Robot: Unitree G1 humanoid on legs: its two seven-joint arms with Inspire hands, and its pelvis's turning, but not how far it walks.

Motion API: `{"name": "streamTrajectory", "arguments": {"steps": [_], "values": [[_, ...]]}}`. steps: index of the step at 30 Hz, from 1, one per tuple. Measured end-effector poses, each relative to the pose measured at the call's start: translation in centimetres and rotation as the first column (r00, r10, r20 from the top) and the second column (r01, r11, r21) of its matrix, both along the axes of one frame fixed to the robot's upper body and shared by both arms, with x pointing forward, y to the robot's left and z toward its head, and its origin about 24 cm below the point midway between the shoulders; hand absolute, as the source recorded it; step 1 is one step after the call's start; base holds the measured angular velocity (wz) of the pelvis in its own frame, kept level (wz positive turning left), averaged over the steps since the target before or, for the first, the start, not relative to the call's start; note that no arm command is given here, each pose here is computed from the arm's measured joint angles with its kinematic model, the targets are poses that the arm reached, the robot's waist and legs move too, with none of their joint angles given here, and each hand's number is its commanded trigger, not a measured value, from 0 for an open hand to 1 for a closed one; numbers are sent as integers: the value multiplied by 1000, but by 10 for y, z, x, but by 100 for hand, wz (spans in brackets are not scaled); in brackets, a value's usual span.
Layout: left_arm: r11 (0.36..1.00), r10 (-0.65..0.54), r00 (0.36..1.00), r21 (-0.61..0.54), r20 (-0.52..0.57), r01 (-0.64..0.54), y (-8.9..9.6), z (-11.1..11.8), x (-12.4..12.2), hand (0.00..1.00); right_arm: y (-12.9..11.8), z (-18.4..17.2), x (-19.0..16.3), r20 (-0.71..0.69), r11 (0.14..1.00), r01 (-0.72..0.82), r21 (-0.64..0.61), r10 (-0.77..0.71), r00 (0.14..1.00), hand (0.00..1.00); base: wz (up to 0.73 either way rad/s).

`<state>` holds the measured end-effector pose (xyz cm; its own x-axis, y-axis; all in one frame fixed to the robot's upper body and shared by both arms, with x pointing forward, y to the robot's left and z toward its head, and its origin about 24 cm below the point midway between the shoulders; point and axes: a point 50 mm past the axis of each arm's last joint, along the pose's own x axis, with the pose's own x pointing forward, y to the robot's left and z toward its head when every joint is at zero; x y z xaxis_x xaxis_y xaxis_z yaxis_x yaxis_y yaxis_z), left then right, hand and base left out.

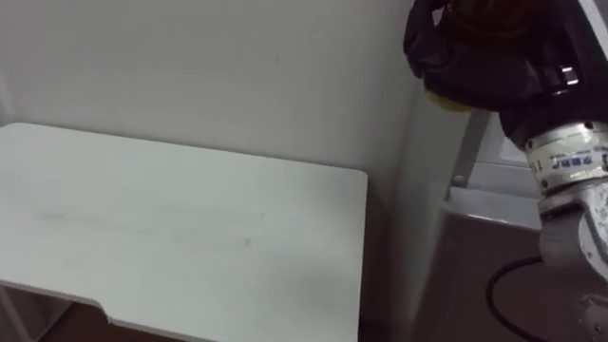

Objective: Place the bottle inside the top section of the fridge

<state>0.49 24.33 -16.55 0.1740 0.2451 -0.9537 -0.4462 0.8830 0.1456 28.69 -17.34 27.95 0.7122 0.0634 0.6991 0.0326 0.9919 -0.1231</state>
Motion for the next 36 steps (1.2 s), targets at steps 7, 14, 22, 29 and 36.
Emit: {"name": "streamTrajectory", "arguments": {"steps": [7, 14, 22, 29, 36], "values": [[1000, -2, 1000, 5, 2, 2, 7, 2, -2, 0, -20, -7, -11, -8, 998, 64, -18, -64, 998, 100, -12], [1000, 2, 1000, 21, 7, -2, 13, 4, -2, 0, -40, -10, -12, -41, 991, 130, -42, -132, 990, 100, -10], [1000, 9, 1000, 24, 0, -9, 13, 4, -11, 0, -64, -21, -8, -114, 983, 173, 57, -166, 980, 100, -1], [1000, 8, 1000, 23, 4, -9, 11, 4, -10, 0, -83, -33, 1, -204, 960, 231, 157, -197, 959, 100, 0], [999, 12, 1000, 32, -2, -12, 10, 4, -10, 0, -86, -32, 0, -204, 952, 258, 166, -223, 953, 100, 0]]}}
